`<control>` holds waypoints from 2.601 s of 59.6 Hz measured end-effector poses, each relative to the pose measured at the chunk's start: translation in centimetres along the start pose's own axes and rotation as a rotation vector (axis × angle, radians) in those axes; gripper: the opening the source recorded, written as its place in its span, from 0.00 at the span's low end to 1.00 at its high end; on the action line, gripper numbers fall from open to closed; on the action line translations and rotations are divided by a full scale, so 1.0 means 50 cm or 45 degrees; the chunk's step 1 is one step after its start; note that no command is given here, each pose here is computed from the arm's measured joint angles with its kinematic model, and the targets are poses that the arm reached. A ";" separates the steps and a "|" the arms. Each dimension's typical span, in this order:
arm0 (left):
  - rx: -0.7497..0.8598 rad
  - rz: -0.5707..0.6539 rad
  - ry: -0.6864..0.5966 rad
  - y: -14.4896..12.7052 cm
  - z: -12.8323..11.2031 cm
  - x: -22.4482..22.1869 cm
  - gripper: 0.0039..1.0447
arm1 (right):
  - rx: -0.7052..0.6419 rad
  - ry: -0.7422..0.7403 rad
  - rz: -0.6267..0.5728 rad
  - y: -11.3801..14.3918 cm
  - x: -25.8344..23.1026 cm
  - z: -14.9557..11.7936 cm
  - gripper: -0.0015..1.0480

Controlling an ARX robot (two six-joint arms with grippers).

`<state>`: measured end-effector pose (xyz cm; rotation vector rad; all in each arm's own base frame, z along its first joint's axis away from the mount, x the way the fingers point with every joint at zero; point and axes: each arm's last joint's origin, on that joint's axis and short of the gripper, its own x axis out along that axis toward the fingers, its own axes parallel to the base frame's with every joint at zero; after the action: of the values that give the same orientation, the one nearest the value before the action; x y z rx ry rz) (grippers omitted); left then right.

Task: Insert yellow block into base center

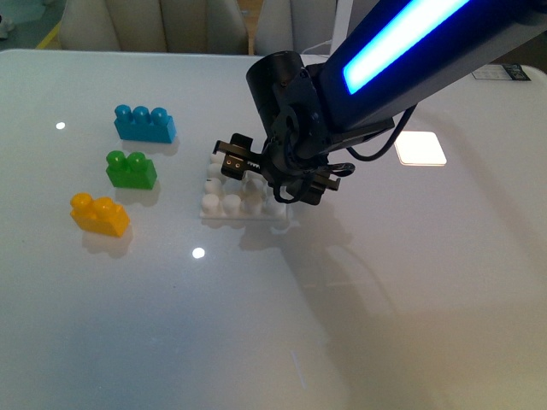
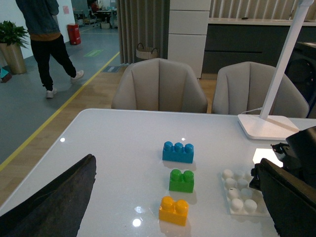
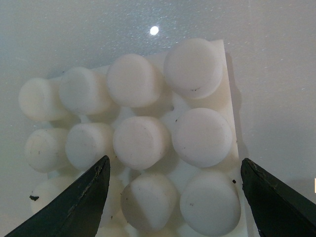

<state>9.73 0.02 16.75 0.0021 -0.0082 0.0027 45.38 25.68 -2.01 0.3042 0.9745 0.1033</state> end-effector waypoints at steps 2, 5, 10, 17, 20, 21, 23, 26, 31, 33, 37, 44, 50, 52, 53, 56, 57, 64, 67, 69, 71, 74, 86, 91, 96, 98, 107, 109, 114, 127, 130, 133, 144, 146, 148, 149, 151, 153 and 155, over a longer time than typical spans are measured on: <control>0.000 0.000 0.000 0.000 0.000 0.000 0.93 | -0.002 0.002 0.003 0.004 0.001 -0.001 0.76; 0.000 0.000 0.000 0.000 0.000 0.000 0.93 | -0.005 0.002 0.007 0.008 0.001 -0.002 0.76; 0.000 0.000 0.000 0.000 0.000 0.000 0.93 | -0.009 0.007 0.011 0.011 0.003 -0.004 0.76; 0.000 0.000 0.000 0.000 0.000 0.000 0.93 | -0.011 0.007 0.024 0.020 0.010 0.000 0.76; 0.000 0.000 0.000 0.000 0.000 0.000 0.93 | -0.013 -0.002 0.046 0.027 0.015 0.006 0.76; 0.000 0.000 0.000 0.000 0.000 0.000 0.93 | -0.014 -0.002 0.050 0.029 0.017 0.006 0.77; 0.000 0.000 0.000 0.000 0.000 0.000 0.93 | -0.018 -0.004 0.060 0.032 0.018 0.008 0.77; 0.000 0.000 0.000 0.000 0.000 0.000 0.93 | -0.020 -0.006 0.064 0.034 0.018 0.009 0.77; 0.000 0.000 0.000 0.000 0.000 0.000 0.93 | -0.025 -0.005 0.067 0.038 0.017 0.008 0.77; 0.000 0.000 0.000 0.000 0.000 0.000 0.93 | -0.027 -0.005 0.068 0.039 0.017 0.008 0.77; 0.000 0.000 0.000 0.000 0.000 0.000 0.93 | -0.029 -0.004 0.069 0.040 0.017 0.006 0.77; 0.000 0.000 0.000 0.000 0.000 0.000 0.93 | -0.029 -0.010 0.076 0.038 0.015 0.001 0.79; 0.000 0.000 0.000 0.000 0.000 0.000 0.93 | -0.027 -0.016 0.085 0.033 0.008 -0.004 0.80; 0.000 0.000 0.000 0.000 0.000 0.000 0.93 | -0.024 -0.018 0.087 0.031 0.006 -0.007 0.81; 0.000 0.000 0.000 0.000 0.000 0.000 0.93 | -0.024 -0.019 0.089 0.030 0.004 -0.007 0.81; 0.000 0.000 0.000 0.000 0.000 0.000 0.93 | -0.024 -0.026 0.092 0.026 0.000 -0.012 0.81; 0.000 0.000 0.000 0.000 0.000 0.000 0.93 | -0.023 -0.028 0.093 0.025 -0.001 -0.012 0.81; 0.000 0.000 0.000 0.000 0.000 0.000 0.93 | -0.013 -0.045 0.095 0.012 -0.009 -0.014 0.82; 0.000 0.000 0.000 0.000 0.000 0.000 0.93 | -0.007 -0.054 0.096 0.006 -0.013 -0.012 0.82; 0.000 0.000 0.000 0.000 0.000 0.000 0.93 | -0.003 -0.057 0.095 0.001 -0.015 -0.012 0.82; 0.000 0.000 0.000 0.000 0.000 0.000 0.93 | 0.001 -0.063 0.092 -0.003 -0.018 -0.011 0.83; 0.000 0.000 0.000 0.000 0.000 0.000 0.93 | 0.006 -0.067 0.090 -0.009 -0.022 -0.010 0.83; 0.000 0.000 0.000 0.000 0.000 0.000 0.93 | 0.033 -0.122 0.096 -0.027 -0.051 0.013 0.83; 0.000 0.000 0.000 0.000 0.000 0.000 0.93 | 0.041 -0.168 0.119 -0.024 -0.080 0.030 0.83; 0.000 0.000 0.000 0.000 0.000 0.000 0.93 | 0.034 -0.229 0.157 -0.019 -0.117 0.048 0.84; 0.000 0.000 0.000 0.000 0.000 0.000 0.93 | 0.024 -0.254 0.170 -0.018 -0.133 0.054 0.84; 0.000 0.000 0.000 0.000 0.000 0.000 0.93 | -0.012 -0.377 0.205 -0.036 -0.213 0.075 0.87; 0.000 0.000 0.000 0.000 0.000 0.000 0.93 | -0.012 -0.402 0.213 -0.044 -0.233 0.077 0.88; 0.000 0.000 0.000 0.000 0.000 0.000 0.93 | -0.008 -0.470 0.229 -0.068 -0.288 0.078 0.91; 0.000 0.000 0.000 0.000 0.000 0.000 0.93 | 0.029 -0.663 0.282 -0.139 -0.478 0.047 0.92; 0.000 0.000 0.000 0.000 0.000 0.000 0.93 | 0.033 -0.692 0.272 -0.158 -0.514 0.036 0.92; 0.000 0.000 0.000 0.000 0.000 0.000 0.93 | 0.028 -0.724 0.257 -0.172 -0.541 0.030 0.92; 0.000 0.000 0.000 0.000 0.000 0.000 0.93 | 0.014 -0.853 0.244 -0.200 -0.623 0.026 0.91; 0.000 0.000 0.000 0.000 0.000 0.000 0.93 | -0.034 -0.999 0.151 -0.211 -0.638 0.022 0.85; 0.000 -0.001 0.000 0.000 0.000 0.000 0.93 | -0.065 -1.098 0.100 -0.222 -0.650 0.015 0.81; 0.000 -0.001 0.000 0.000 0.000 0.000 0.93 | -0.103 -1.145 0.074 -0.232 -0.657 0.009 0.77; 0.000 0.000 0.000 0.000 0.000 0.000 0.93 | -0.173 -1.192 0.028 -0.249 -0.668 -0.002 0.72; 0.000 0.000 0.000 0.000 0.000 0.000 0.93 | -0.236 -1.212 -0.020 -0.273 -0.682 -0.019 0.66; 0.000 0.000 0.000 0.000 0.000 0.000 0.93 | -0.263 -1.217 -0.048 -0.291 -0.692 -0.031 0.61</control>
<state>9.73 0.03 16.75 0.0021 -0.0082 0.0031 23.97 4.48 20.42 0.1126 0.0186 0.0146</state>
